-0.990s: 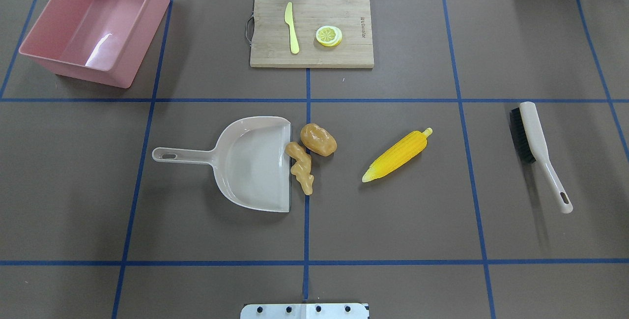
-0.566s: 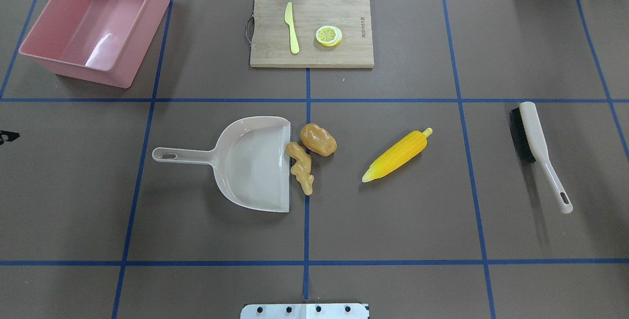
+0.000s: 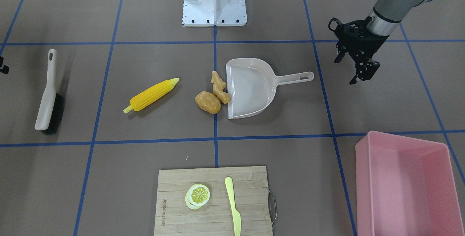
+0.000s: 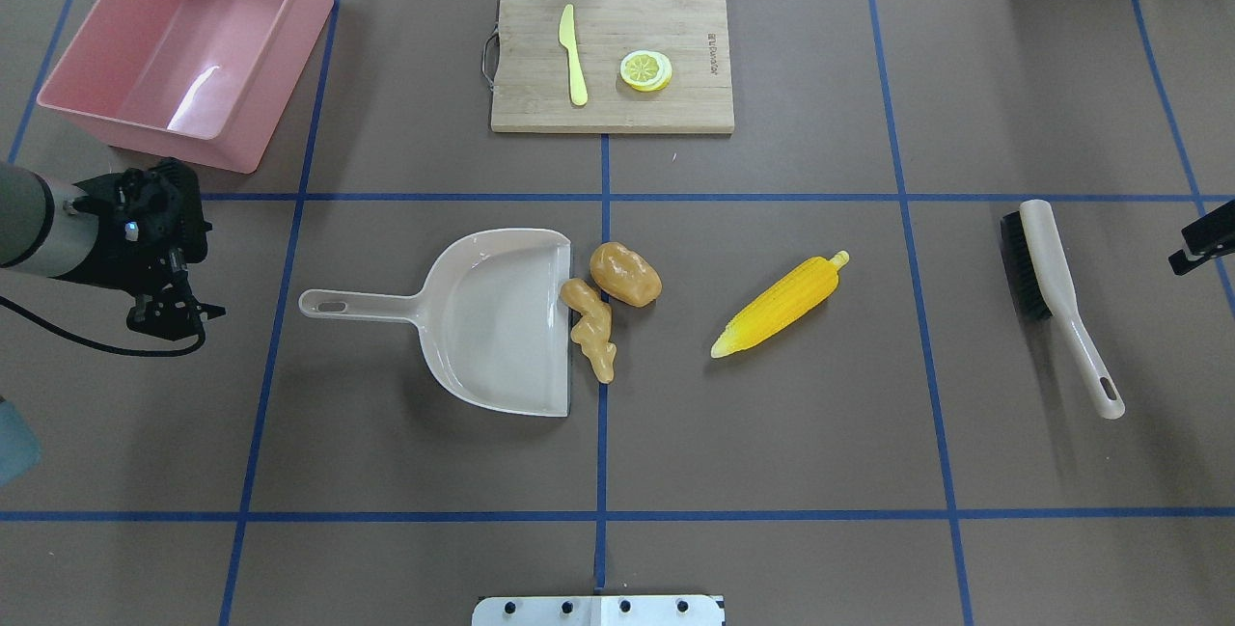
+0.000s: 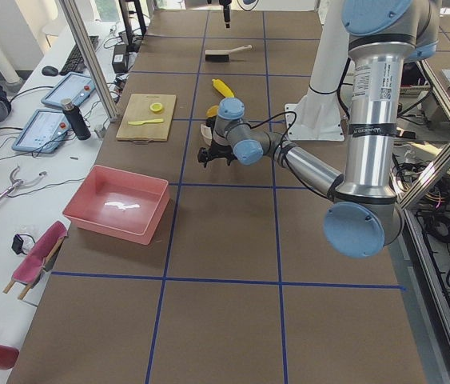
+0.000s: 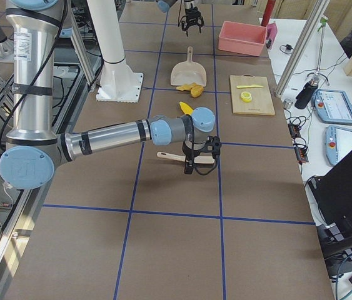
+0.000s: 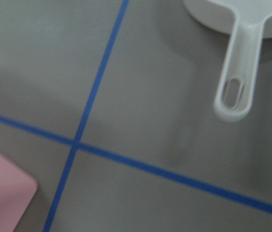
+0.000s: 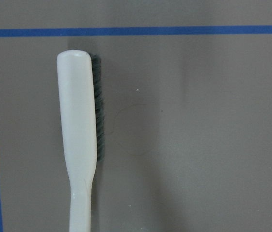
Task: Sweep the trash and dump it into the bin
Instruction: 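Reach the left gripper to the dustpan handle while the right reaches the brush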
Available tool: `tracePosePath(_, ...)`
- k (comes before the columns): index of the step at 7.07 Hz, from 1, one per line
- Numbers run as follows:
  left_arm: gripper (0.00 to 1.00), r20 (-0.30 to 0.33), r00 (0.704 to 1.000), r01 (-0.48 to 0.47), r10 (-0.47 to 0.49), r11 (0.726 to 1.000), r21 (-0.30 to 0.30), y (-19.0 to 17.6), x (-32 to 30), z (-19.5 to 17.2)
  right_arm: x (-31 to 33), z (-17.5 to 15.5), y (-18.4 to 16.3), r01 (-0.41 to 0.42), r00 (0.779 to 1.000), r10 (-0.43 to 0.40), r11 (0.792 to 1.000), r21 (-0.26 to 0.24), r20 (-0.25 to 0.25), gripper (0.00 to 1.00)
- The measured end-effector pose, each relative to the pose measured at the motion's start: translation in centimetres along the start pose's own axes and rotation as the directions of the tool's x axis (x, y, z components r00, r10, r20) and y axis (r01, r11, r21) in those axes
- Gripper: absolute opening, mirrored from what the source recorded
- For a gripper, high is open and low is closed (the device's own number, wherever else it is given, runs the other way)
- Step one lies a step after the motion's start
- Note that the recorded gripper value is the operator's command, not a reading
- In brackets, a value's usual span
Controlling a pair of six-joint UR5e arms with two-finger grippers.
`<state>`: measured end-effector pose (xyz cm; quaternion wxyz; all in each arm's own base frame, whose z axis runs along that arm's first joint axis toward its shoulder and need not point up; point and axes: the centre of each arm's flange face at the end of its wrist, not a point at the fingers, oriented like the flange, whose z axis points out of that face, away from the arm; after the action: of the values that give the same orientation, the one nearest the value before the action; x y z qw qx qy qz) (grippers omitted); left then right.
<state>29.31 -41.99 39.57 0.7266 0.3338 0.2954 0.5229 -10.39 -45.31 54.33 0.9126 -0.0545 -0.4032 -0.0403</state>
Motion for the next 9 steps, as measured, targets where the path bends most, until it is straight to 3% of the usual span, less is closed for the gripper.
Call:
tracePosePath(3, 0.98, -0.041, 0.999, -0.024, 0.024, 1.000, 0.008, -4.3, 0.5, 1.4, -4.6, 5.1, 0.5, 0.037, 0.998, -0.041, 0.996, -0.087, -0.040, 1.00)
tracePosePath(6, 0.98, -0.077, 0.996, -0.034, 0.033, 0.999, -0.007, -4.7, 1.3, 3.6, -7.4, 8.2, -0.9, 0.027, 0.998, -0.033, 0.992, -0.125, -0.048, 1.00)
tracePosePath(9, 0.98, -0.109, 0.992, -0.060, 0.060, 0.998, 0.002, -8.0, 2.6, 5.7, -8.4, 11.1, -0.7, 0.026, 0.997, -0.037, 0.983, -0.181, -0.061, 1.00)
